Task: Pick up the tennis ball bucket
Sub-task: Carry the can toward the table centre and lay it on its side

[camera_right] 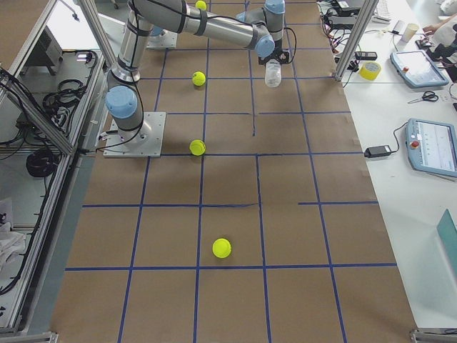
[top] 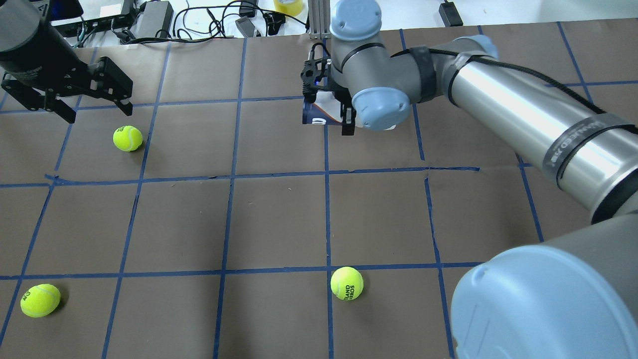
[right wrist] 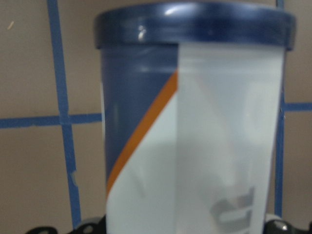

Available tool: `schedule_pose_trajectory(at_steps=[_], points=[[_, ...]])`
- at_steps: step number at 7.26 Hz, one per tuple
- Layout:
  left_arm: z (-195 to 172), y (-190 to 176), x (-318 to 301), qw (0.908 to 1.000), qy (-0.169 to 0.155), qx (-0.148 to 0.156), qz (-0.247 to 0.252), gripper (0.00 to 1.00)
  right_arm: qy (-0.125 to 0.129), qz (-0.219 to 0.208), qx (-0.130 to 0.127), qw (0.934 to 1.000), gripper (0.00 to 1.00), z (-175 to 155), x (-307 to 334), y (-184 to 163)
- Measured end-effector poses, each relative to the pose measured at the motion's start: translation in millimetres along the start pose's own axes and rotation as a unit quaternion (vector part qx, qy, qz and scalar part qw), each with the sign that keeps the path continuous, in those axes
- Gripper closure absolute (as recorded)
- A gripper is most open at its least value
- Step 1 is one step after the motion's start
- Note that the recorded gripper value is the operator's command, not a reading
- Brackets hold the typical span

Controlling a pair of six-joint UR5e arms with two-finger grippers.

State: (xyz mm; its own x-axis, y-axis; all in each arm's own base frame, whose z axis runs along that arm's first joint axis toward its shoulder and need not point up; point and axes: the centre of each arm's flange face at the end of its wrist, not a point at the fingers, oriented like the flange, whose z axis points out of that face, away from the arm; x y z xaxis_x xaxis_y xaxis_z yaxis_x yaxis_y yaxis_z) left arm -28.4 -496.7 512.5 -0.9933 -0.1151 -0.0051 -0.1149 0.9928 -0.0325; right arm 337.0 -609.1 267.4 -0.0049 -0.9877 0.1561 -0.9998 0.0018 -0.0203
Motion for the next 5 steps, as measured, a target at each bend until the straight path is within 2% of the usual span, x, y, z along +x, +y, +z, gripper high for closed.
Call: schedule_pose_trajectory(at_steps=[3,5], points=[[2,-1,-7,1.0,-0.007,-0.002,-0.006,0.0,0.019,-0.082,0.015,0.9963,0.35,23,-51,-73],[8,-3,-8,0.9999,-0.007,-0.008,-0.006,0.0,0.018,-0.085,0.018,0.9961,0.33,32,-69,-98]])
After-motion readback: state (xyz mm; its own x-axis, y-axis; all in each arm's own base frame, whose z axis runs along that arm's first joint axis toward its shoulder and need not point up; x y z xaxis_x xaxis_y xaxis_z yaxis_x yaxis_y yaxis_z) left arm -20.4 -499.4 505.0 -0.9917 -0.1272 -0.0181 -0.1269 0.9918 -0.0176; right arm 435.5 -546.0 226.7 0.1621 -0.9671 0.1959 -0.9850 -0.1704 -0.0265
